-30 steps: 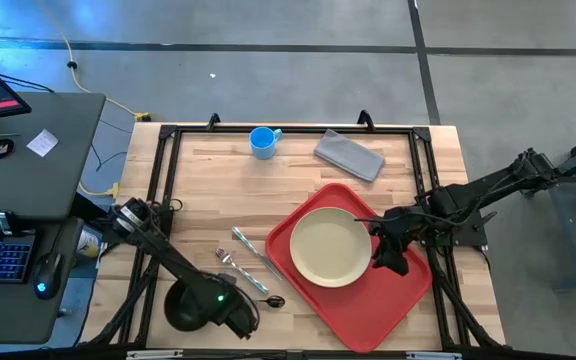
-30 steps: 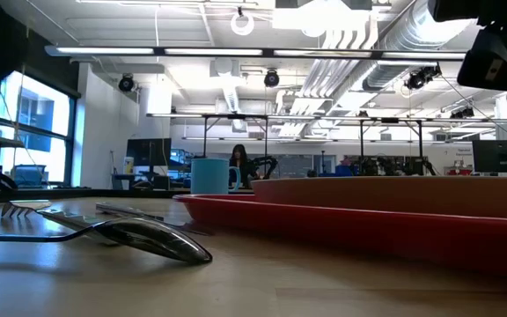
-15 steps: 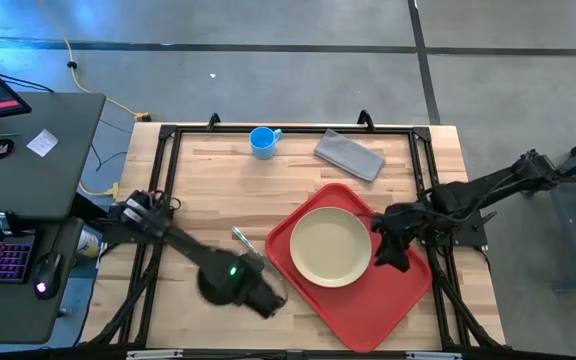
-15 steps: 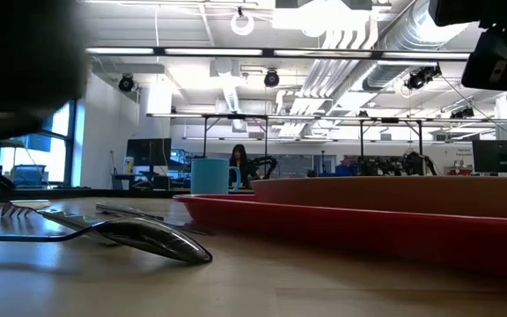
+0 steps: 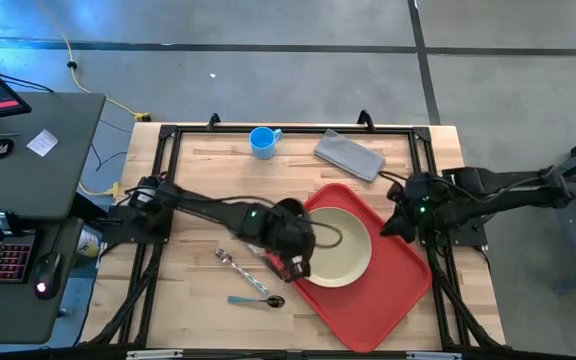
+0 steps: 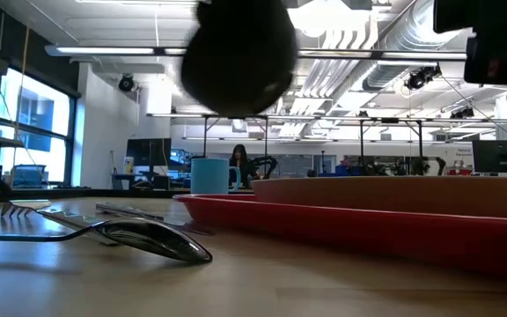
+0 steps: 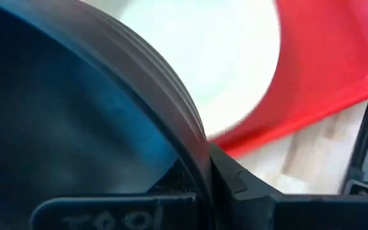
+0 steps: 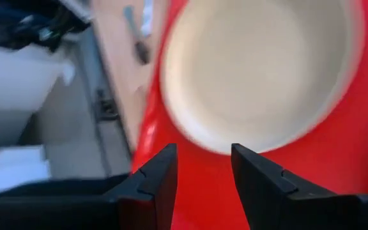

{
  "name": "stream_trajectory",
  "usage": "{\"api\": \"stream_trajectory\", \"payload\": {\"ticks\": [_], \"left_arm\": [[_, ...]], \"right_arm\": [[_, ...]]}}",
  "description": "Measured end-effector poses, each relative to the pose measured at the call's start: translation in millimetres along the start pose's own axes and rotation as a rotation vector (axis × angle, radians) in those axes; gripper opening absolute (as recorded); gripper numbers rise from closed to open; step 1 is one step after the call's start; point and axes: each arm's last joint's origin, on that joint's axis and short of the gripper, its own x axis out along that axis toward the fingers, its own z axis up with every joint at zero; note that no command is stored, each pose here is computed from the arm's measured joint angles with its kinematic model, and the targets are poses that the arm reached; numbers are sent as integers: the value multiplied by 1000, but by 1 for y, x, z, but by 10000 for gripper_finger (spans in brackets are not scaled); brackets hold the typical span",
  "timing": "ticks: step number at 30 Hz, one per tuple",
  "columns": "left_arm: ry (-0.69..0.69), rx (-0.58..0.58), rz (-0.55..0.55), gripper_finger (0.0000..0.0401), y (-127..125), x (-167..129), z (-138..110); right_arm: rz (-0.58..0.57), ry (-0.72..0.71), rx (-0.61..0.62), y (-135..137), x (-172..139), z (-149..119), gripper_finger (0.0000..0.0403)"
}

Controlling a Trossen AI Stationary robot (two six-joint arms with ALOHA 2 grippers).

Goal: Set up tray
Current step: Put the black bowl on the brown plate

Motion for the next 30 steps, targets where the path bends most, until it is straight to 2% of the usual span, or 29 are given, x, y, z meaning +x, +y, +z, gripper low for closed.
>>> {"api": "stream_trajectory", "payload": {"ticks": [4, 6, 9, 15, 23, 30], "left_arm": [[-48, 116, -34, 34, 6, 15, 19], [-26, 170, -26, 34, 6, 25, 22], [-55, 263, -39, 34, -3, 38, 31], [-34, 381, -19, 34, -11, 68, 35], [-59, 540, -151, 34, -23, 103, 38], [1, 633, -140, 43, -24, 135, 29]], "right_arm": [[-46, -20, 31, -6, -3, 1, 138], [-63, -19, 43, -8, -3, 1, 138], [-107, -8, 68, -12, -4, -1, 138], [-132, 4, 88, -16, -7, -4, 138], [-167, -24, 113, -17, -7, -3, 138], [-189, -55, 148, -18, -7, -3, 138]]}}
